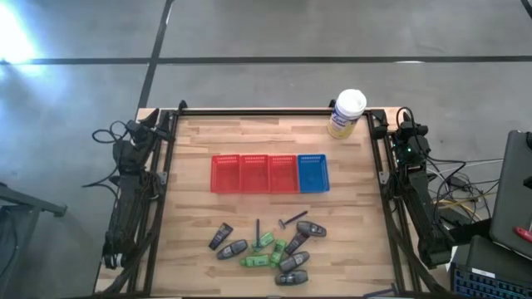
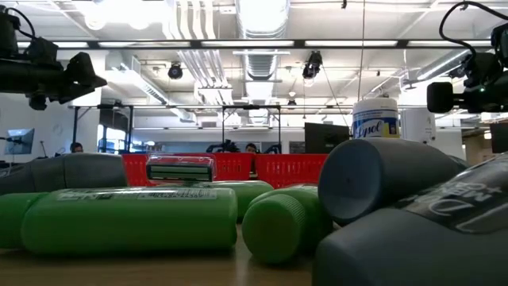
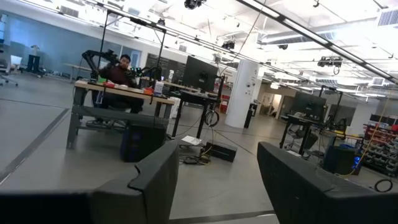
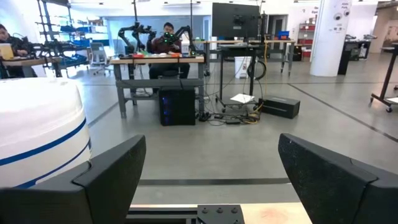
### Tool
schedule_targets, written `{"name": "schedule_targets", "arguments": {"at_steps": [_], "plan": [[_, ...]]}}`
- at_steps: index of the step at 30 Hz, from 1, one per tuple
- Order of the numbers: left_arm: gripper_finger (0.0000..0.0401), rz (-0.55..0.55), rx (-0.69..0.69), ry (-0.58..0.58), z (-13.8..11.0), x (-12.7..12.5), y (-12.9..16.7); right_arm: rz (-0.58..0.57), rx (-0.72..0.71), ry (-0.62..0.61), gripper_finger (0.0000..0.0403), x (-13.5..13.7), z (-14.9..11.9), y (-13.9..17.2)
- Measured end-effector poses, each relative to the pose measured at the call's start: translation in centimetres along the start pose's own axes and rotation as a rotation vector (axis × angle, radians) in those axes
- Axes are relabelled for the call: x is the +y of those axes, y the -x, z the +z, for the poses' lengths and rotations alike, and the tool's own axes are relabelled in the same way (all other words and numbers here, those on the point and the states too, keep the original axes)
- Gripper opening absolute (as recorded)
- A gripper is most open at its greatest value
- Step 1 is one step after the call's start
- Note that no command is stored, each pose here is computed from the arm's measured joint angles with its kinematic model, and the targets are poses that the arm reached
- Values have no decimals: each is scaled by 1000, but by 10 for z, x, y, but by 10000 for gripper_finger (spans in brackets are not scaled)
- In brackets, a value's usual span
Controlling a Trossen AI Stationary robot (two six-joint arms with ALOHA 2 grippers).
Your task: Pick & Place Travel size toiletries
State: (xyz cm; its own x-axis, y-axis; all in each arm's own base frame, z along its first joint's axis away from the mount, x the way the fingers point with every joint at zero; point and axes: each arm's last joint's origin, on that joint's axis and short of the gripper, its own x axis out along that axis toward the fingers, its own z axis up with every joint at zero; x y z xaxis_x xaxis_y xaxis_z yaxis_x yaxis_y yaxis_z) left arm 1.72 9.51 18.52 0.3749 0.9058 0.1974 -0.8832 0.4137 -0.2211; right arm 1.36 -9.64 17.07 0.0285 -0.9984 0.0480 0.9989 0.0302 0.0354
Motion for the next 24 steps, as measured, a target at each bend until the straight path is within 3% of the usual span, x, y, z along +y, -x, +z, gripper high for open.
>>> {"name": "schedule_targets", "arguments": {"at_steps": [2, 7, 9, 11, 14, 17, 21, 24], "plan": [[222, 0, 0, 0, 0, 0, 0, 6, 1, -81, 364, 0, 0, 0], [222, 0, 0, 0, 0, 0, 0, 134, 74, -706, 364, 4, -2, 0], [222, 0, -1, 0, 0, 0, 0, 266, 162, -861, 364, 9, -3, 1], [222, 0, 0, 0, 0, 0, 0, 485, 279, -1004, 364, 15, 1, 3], [222, 0, 0, 0, 0, 0, 0, 755, 369, -1019, 364, 23, 9, 8], [222, 0, 0, 0, 0, 0, 0, 997, 359, -1047, 364, 28, 25, 17], [222, 0, 0, 0, 0, 0, 0, 1219, 291, -1105, 364, 33, 48, 30], [222, 0, 0, 0, 0, 0, 0, 1309, 312, -1137, 364, 36, 60, 37]]}}
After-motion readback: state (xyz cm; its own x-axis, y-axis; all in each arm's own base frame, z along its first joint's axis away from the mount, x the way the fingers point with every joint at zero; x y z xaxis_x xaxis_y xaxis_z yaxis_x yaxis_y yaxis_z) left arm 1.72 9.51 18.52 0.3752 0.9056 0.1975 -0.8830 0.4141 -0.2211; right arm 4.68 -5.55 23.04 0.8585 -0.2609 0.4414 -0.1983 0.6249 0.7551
